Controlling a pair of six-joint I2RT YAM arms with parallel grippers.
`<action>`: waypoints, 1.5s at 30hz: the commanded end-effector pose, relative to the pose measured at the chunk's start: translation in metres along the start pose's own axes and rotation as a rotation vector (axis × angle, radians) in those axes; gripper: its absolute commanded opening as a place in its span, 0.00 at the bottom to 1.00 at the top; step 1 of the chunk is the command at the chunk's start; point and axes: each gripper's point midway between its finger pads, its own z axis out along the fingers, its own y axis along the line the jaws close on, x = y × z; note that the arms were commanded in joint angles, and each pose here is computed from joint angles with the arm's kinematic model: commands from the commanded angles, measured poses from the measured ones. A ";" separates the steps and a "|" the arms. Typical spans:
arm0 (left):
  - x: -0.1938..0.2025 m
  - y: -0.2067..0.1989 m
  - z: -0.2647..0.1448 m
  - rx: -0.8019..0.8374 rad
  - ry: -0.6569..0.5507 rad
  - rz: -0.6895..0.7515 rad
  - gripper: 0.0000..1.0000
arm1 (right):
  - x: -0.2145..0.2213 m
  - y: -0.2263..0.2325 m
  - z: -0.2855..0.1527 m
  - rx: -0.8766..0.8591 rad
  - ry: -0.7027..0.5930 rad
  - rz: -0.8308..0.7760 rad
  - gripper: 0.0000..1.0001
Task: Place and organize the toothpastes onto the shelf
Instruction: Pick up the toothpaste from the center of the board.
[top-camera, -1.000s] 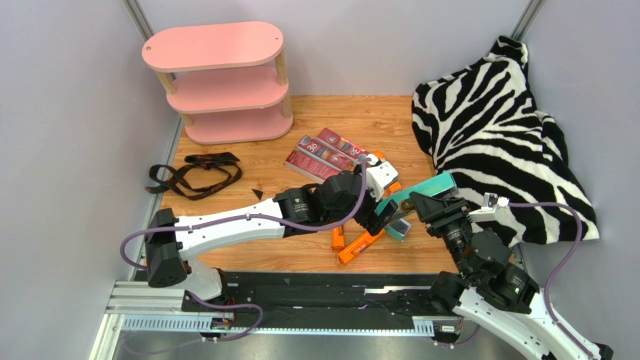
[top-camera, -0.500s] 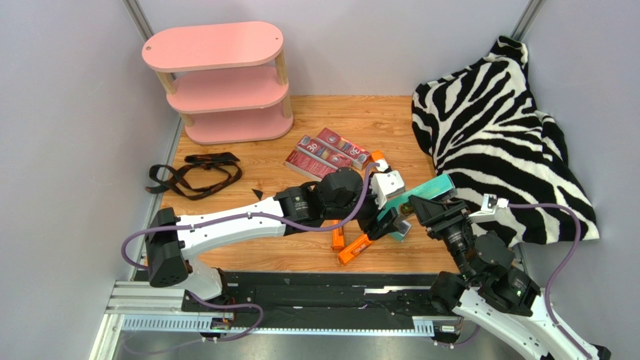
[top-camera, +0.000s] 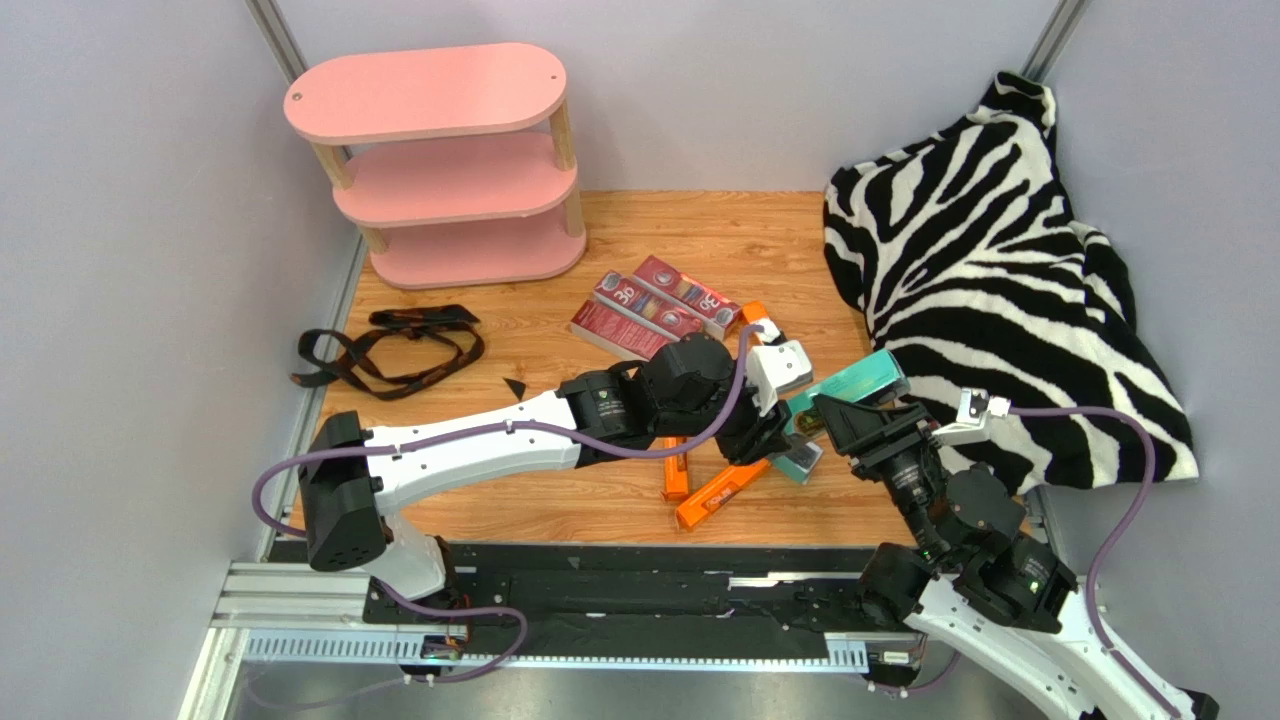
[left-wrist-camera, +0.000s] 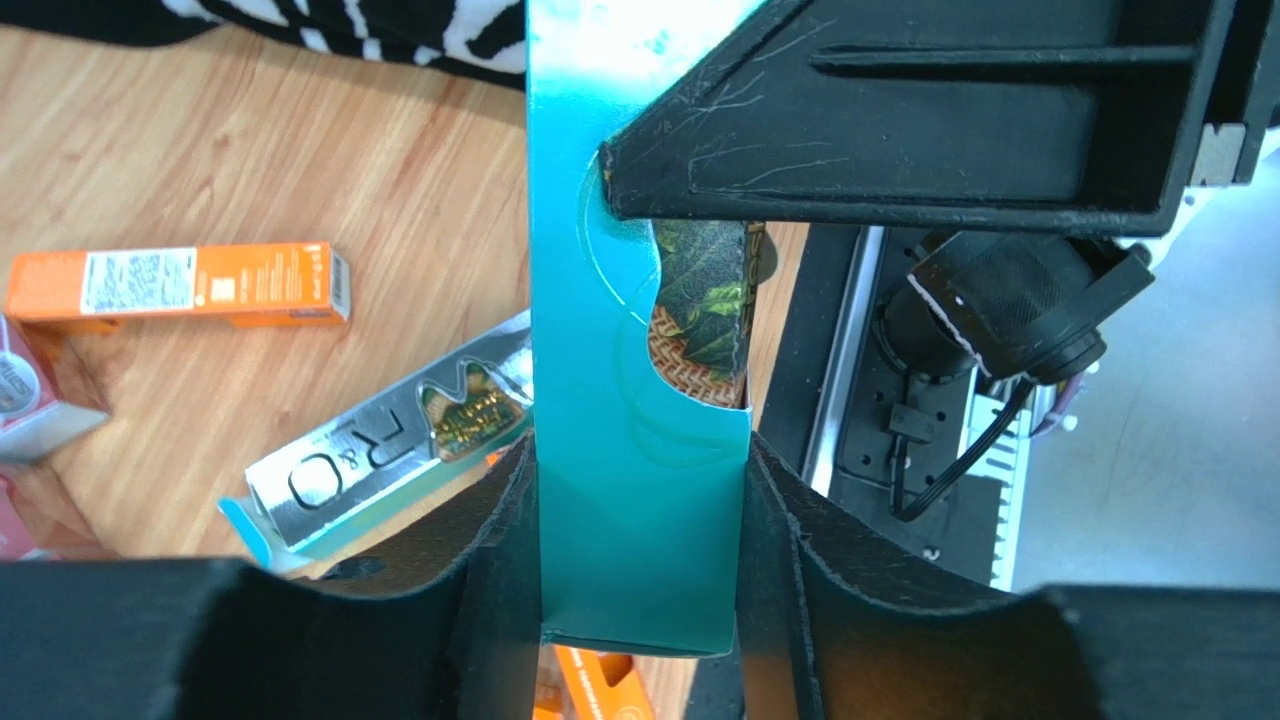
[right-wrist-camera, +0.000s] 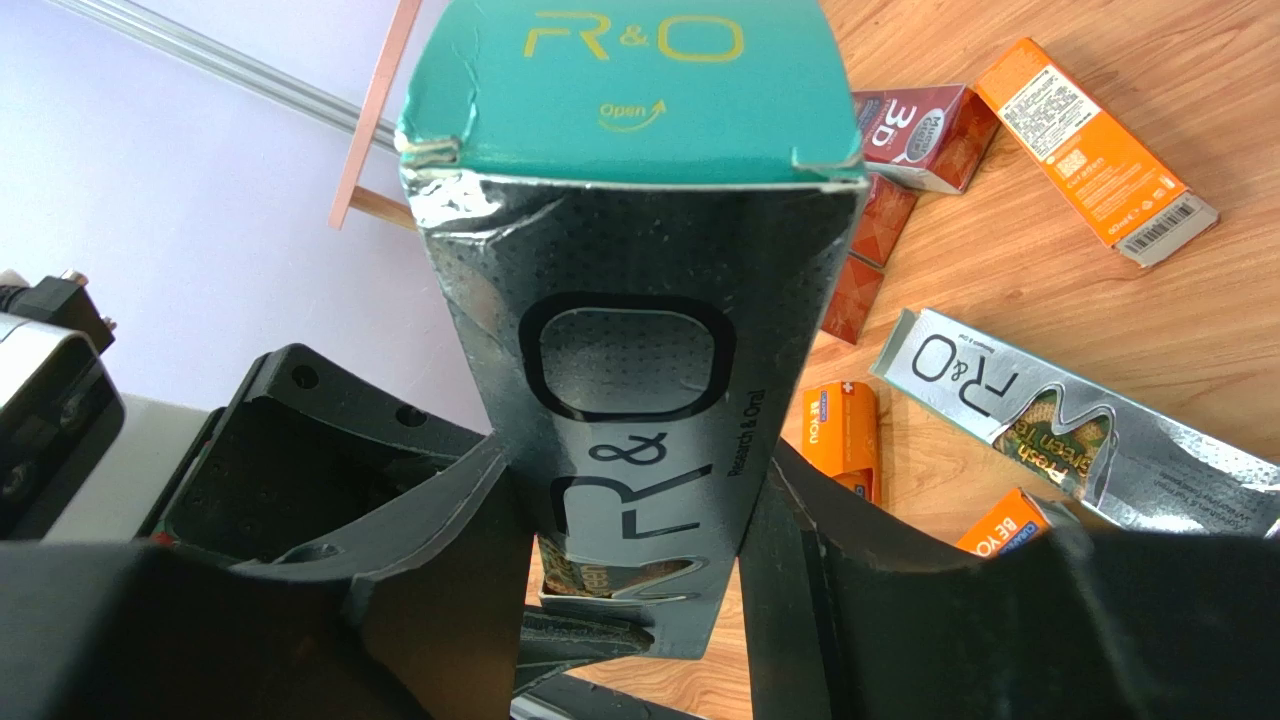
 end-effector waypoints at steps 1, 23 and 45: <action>-0.020 -0.007 -0.001 0.014 -0.049 0.000 0.36 | -0.011 0.037 -0.006 -0.156 -0.014 0.067 0.13; -0.056 0.016 -0.109 0.560 -0.213 -0.309 0.28 | -0.005 0.073 -0.019 -0.383 0.018 -0.098 0.97; -0.044 -0.011 -0.123 0.805 -0.142 -0.343 0.27 | 0.014 0.144 -0.012 -0.679 0.052 -0.261 0.85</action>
